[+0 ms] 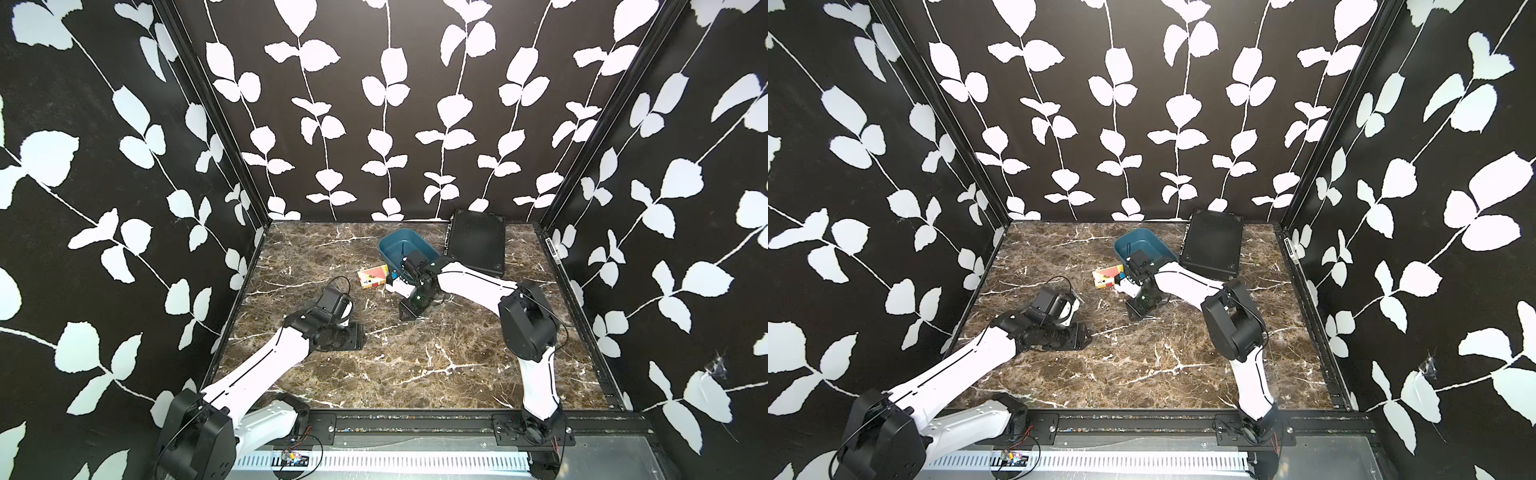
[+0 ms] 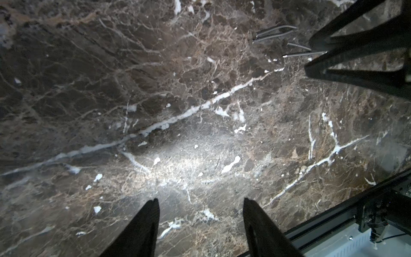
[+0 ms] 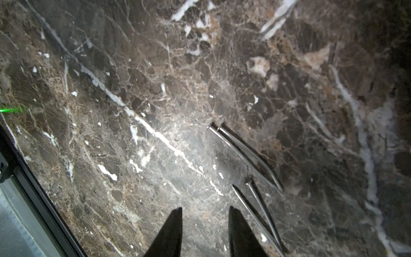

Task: Put the nails on the desktop into the storage box
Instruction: Pick up the nail from the center of the board.

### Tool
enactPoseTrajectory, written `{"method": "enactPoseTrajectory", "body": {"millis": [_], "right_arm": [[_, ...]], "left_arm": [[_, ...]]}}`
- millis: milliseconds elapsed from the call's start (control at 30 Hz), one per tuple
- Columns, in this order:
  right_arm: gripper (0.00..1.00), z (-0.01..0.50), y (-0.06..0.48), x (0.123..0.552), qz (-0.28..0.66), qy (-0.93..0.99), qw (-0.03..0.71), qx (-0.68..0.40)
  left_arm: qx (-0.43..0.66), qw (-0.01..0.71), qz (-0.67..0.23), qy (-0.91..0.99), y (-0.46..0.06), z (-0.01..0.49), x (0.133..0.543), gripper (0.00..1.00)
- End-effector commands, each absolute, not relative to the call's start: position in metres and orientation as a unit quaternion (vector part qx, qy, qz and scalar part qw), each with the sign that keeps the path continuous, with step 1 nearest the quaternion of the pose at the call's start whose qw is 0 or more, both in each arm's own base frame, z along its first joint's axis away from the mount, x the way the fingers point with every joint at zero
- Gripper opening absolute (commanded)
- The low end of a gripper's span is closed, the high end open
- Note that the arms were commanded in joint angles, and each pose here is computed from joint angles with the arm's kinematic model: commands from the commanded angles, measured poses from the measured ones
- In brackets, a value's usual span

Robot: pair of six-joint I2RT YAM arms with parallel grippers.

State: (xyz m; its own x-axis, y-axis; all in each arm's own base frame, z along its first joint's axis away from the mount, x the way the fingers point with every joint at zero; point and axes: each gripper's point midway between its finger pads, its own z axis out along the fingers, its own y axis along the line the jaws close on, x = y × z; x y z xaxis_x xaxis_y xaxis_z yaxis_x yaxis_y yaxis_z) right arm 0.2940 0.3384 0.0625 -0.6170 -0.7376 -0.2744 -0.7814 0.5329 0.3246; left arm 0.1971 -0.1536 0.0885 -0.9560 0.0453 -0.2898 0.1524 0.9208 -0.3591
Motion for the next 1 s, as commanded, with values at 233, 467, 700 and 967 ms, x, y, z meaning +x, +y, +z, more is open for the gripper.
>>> {"method": "enactPoseTrajectory", "body": {"millis": [233, 467, 700, 967], "right_arm": [[0.37, 0.049, 0.336, 0.292, 0.218, 0.873, 0.023, -0.436], [0.37, 0.035, 0.332, 0.301, 0.216, 0.882, 0.019, -0.418], [0.37, 0.022, 0.311, 0.308, 0.201, 0.895, 0.006, -0.399], [0.36, 0.02, 0.288, 0.303, 0.183, 0.9, -0.007, -0.396]], "left_arm": [[0.041, 0.132, -0.184, 0.973, -0.147, 0.088, 0.191, 0.62], [0.042, 0.134, -0.177, 0.974, -0.144, 0.092, 0.192, 0.62], [0.04, 0.129, -0.174, 0.975, -0.144, 0.088, 0.192, 0.62], [0.036, 0.126, -0.178, 0.975, -0.148, 0.085, 0.196, 0.62]]}}
